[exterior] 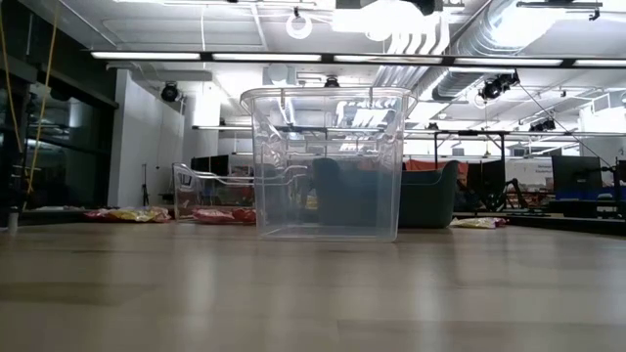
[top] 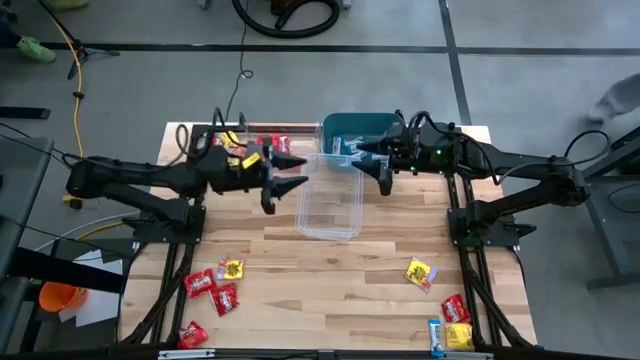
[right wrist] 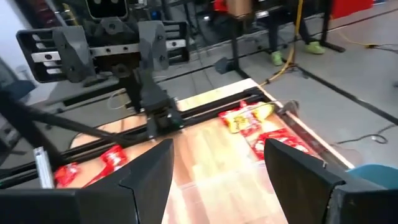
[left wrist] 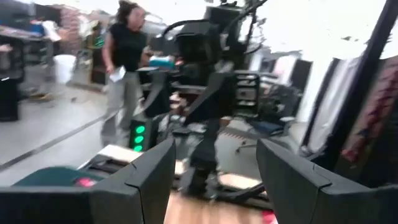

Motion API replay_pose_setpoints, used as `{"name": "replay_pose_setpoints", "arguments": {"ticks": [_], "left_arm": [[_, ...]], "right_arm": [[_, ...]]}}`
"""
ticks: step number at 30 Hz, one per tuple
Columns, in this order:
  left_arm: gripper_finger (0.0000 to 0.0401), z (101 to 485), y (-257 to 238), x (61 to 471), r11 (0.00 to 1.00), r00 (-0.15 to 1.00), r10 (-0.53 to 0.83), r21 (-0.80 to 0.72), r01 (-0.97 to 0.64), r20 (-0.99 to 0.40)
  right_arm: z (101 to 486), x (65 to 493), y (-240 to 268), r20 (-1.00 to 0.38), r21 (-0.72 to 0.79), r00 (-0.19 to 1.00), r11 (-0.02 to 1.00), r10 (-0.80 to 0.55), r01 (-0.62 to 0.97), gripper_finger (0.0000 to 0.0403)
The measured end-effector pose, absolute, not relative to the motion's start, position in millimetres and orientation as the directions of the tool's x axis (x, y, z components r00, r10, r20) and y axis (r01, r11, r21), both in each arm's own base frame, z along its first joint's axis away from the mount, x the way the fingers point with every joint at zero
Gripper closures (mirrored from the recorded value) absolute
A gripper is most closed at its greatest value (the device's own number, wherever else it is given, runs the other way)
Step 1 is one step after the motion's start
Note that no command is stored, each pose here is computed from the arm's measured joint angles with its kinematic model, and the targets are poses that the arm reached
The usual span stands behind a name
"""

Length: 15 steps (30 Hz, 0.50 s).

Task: Sort candy
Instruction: Put the red candy into the transparent bin

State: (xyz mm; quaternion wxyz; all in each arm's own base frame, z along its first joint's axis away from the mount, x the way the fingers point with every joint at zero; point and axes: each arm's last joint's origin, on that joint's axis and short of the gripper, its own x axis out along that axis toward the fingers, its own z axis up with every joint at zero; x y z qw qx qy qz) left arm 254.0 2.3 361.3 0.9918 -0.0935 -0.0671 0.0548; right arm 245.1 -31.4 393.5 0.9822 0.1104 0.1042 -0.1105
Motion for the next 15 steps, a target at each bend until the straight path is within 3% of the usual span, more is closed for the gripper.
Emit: {"name": "replay_pose_setpoints", "arguments": {"ticks": [8,15], "left_arm": [[0.0190,346,5,269,0.974,0.991,0.094,-0.214,-0.072,0.095],[0.0190,332,14,226,0.947,0.973,0.192,-0.283,-0.150,0.127]], "right_arm": [[394,246,-30,-0.223,0.211,0.963,0.957,-0.151,0.199,0.0158],[394,246,-29,-0.223,0.218,0.967,0.961,-0.121,0.171,0.0158]]}}
